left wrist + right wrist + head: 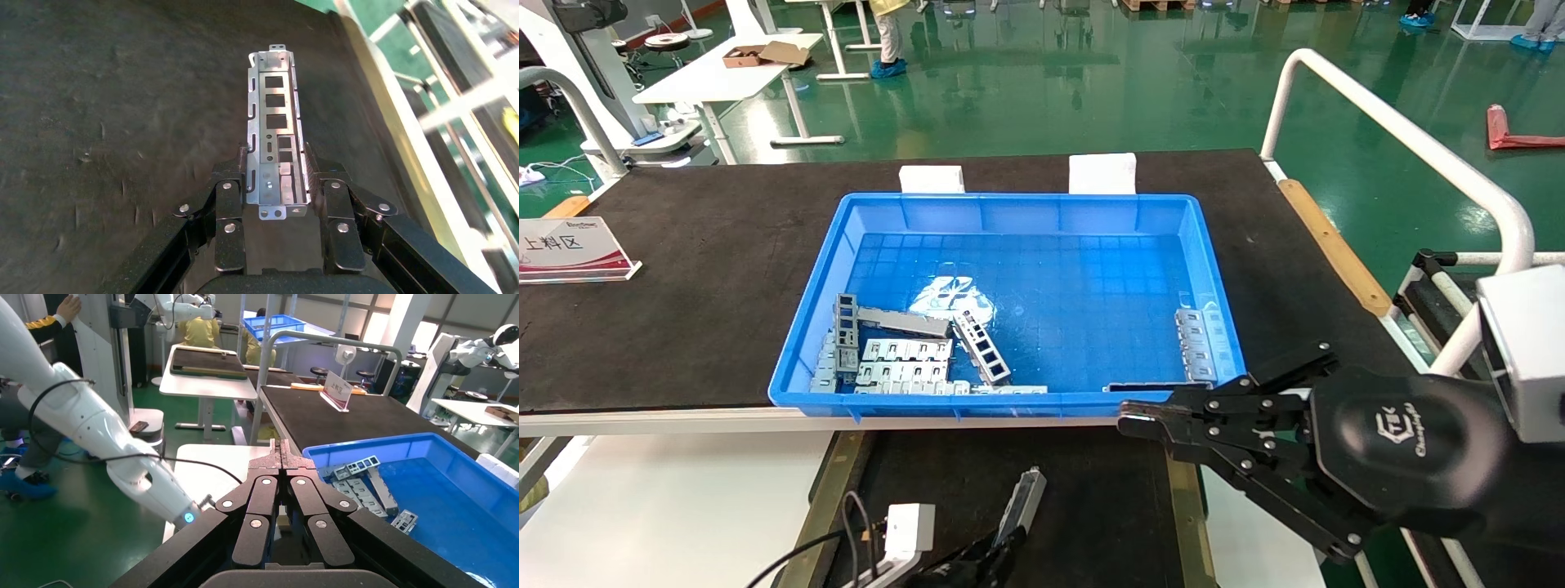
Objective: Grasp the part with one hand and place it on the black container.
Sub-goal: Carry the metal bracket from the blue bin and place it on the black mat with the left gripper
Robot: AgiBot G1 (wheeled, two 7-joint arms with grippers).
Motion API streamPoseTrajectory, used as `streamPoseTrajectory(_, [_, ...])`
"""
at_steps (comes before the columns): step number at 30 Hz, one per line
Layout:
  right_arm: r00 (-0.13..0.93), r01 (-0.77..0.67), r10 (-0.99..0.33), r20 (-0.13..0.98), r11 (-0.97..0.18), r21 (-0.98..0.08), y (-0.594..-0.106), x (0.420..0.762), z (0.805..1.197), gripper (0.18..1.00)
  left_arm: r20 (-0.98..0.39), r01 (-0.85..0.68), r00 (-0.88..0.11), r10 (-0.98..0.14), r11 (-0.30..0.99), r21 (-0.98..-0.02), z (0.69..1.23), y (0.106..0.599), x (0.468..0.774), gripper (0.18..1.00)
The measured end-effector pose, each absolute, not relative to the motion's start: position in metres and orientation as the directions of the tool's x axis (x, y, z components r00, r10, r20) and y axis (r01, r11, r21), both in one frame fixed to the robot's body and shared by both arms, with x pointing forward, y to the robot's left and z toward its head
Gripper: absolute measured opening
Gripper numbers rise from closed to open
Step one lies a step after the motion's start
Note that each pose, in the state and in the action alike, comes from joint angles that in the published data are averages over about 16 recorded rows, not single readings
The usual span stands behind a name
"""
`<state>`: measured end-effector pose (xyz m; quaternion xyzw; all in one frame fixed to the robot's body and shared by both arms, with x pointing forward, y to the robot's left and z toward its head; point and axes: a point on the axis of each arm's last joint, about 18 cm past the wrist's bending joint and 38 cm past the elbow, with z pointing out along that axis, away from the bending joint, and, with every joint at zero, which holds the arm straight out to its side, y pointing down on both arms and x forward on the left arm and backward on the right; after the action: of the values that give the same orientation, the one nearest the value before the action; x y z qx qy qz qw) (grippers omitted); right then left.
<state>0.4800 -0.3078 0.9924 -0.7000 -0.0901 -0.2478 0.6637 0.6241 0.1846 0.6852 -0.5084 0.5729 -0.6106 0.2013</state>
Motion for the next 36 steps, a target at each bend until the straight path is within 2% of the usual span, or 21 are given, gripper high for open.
streamPoseTrajectory(12, [0.861,0.455,-0.203,0.467,-0.103,-0.884,-0.308,0.48,0.992,0.191,0.487,-0.321,-0.306,-0.818,-0.392,-0.862,0.676,0.154,0.648,0.365])
streamPoseTrajectory(36, [0.861,0.455,-0.203,0.467,-0.103,-0.884,-0.308,0.48,0.992,0.217,0.515,-0.311,-0.267,-0.814,-0.434,-0.846,0.656,0.144,0.656,0.388])
